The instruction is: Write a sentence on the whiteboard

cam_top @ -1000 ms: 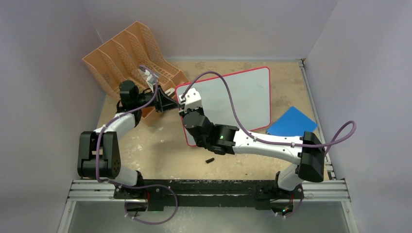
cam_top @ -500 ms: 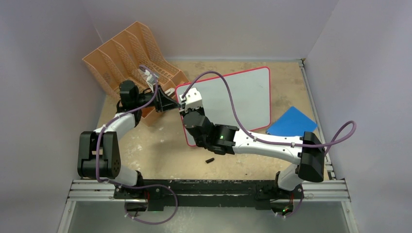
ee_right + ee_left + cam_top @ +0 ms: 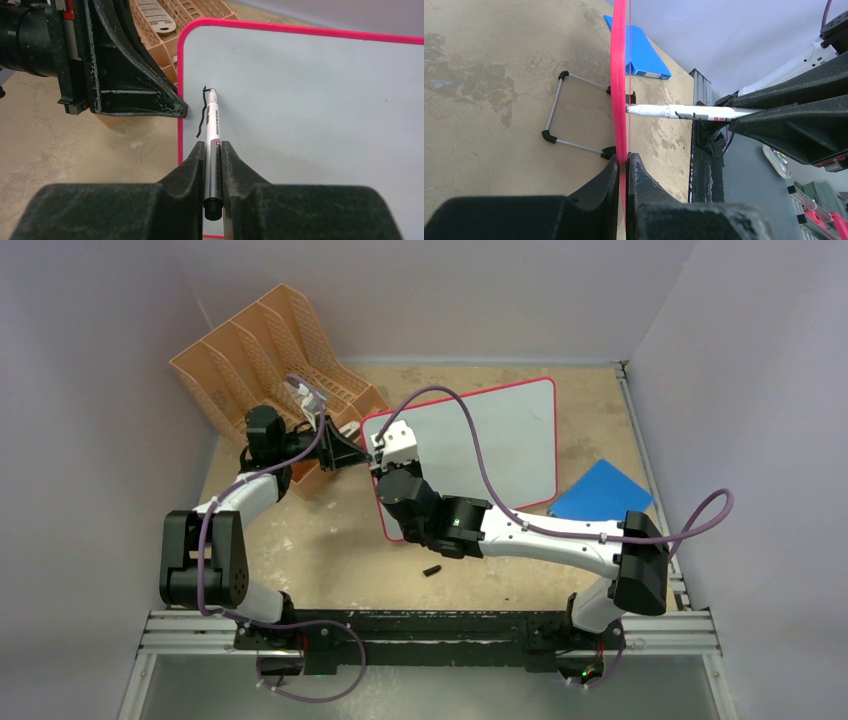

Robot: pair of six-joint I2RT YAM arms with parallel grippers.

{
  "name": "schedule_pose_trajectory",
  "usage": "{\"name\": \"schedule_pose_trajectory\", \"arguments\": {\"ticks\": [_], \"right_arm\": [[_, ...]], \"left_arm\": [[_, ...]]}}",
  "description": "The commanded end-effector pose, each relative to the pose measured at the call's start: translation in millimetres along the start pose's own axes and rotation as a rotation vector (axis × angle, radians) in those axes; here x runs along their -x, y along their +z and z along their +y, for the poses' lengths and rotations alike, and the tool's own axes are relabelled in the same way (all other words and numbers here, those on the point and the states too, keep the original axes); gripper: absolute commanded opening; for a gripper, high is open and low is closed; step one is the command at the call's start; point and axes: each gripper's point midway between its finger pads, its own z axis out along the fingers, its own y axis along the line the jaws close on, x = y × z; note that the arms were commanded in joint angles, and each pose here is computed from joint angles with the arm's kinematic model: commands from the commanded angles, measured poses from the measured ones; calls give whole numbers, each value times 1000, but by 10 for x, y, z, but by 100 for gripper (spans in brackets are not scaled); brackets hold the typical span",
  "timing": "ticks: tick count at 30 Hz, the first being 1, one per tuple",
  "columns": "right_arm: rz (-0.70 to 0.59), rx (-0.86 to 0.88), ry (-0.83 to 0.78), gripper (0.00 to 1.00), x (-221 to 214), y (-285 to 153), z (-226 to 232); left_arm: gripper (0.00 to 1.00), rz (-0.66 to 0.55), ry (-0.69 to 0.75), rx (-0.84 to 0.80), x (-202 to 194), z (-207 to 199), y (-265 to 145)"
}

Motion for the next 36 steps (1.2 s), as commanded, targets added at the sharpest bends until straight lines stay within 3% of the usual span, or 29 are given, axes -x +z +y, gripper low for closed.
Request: {"name": "schedule_pose_trajectory", "arguments": {"ticks": [1,36], "right_arm": [[-42,-58,61,0,230,-40,-167],[15,-81,59,0,22,-88,-288]], "left_arm": [[0,0,99,-43,101,-160,-11],[0,-2,100,-39,106,-152,-12]]}}
